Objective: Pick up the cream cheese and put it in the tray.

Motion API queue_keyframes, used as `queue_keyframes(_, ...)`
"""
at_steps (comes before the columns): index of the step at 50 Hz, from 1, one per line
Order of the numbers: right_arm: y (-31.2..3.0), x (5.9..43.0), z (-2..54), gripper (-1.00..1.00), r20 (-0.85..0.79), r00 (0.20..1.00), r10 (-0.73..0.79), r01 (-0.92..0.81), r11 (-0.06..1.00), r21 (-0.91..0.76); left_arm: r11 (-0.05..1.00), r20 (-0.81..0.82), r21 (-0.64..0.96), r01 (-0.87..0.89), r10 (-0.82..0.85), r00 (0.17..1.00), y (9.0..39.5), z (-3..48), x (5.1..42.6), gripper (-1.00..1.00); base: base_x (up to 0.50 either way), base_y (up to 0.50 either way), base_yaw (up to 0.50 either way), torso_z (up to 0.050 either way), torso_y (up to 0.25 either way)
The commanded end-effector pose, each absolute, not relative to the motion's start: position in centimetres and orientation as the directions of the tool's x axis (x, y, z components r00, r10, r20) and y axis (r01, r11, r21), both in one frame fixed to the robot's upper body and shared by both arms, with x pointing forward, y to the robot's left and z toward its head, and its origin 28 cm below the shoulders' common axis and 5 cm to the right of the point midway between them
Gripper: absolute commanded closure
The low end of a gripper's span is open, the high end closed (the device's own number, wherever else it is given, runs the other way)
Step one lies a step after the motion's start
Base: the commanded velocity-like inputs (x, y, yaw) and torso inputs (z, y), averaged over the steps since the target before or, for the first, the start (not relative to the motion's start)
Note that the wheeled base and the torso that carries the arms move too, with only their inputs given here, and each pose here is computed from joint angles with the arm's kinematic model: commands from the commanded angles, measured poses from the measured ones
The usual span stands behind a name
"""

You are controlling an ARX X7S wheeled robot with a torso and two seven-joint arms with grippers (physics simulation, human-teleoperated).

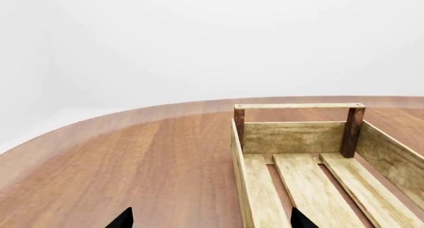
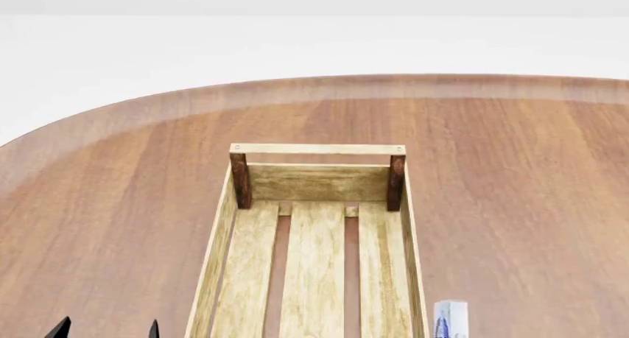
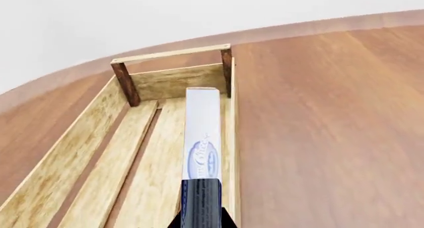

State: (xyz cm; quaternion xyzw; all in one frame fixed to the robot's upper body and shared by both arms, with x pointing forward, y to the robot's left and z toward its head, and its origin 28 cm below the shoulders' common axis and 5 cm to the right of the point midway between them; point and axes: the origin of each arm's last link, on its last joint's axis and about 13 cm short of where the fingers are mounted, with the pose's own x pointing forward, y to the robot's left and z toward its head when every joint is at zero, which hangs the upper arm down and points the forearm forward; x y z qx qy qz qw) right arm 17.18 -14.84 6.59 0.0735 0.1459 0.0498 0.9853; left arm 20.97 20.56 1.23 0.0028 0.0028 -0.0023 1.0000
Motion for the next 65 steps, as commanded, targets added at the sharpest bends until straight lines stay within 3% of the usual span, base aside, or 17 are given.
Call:
queue_keyframes(1, -14.1, 17.9, 7.1, 1.00, -0.259, 0.943, 0.210, -0.182, 0.975, 0.127, 1.000, -0.006, 0.007, 0.005, -0.005, 1.000, 20.6, 1.2, 21.0, -1.00, 0.00, 0.00, 0.00, 0.000, 0.000)
queue_keyframes(65, -9.9, 21.4, 6.6, 1.00, -0.271, 0.880, 0.389, -0.380, 0.921, 0.087, 1.000, -0.005, 0.008, 0.005, -0.005, 1.000, 20.5, 1.2, 20.9, -1.00, 0.00, 0.00, 0.00, 0.000, 0.000)
